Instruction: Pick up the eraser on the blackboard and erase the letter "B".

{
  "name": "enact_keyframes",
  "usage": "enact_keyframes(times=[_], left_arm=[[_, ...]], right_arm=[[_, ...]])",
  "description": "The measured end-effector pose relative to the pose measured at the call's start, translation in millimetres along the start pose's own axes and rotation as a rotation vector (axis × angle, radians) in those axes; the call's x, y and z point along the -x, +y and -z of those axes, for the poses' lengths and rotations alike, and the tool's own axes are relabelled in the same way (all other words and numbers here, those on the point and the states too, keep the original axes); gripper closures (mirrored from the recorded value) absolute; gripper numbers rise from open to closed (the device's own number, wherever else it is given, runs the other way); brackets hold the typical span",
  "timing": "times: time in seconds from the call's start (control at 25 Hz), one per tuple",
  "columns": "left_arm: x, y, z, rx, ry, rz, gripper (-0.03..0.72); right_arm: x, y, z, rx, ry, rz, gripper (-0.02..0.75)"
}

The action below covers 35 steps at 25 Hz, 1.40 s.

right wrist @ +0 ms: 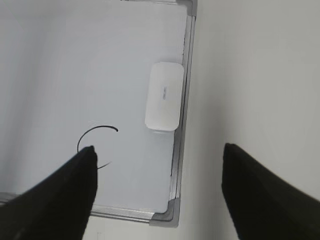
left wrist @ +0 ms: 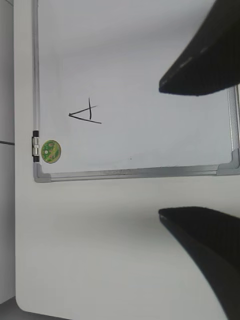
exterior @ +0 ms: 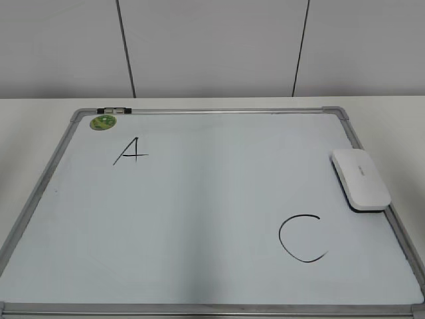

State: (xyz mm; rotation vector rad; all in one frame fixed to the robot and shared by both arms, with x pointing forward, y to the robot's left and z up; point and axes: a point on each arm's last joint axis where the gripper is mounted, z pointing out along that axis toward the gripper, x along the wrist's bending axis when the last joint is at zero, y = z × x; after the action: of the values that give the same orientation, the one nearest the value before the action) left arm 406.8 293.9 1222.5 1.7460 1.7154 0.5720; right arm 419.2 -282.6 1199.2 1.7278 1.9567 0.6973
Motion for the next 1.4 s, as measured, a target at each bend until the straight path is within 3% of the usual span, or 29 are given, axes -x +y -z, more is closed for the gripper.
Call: enact_keyframes(times=[0.32, 0.48, 0.84, 1.16, 1.4], left_arm=[[10.2, -54, 24, 0.025, -0.045, -0.033, 0.192], [8.7, -91, 22, 0.002, -0.049, -0.029, 0.195], [2.4, -178, 0, -0.055, -0.051, -0.017, 0.195], [-4.1, -219, -13, 0.043, -0.018, -0.043, 0.195], [-6.3, -224, -18, 0.099, -0.005, -0.050, 0.195]], right_arm=[[-4, -79, 18, 0.043, 0.002, -0.001, 0.144], [-6, -119, 25, 0.113, -0.005, 0.002, 0.144], [-8, -181, 15, 0.147, -0.015, 0.005, 0.144], [-7, -209, -11, 0.072, -0.022, 0.006, 0.146], [-5, -207, -13, 0.099, -0.038, 0.011, 0.146]])
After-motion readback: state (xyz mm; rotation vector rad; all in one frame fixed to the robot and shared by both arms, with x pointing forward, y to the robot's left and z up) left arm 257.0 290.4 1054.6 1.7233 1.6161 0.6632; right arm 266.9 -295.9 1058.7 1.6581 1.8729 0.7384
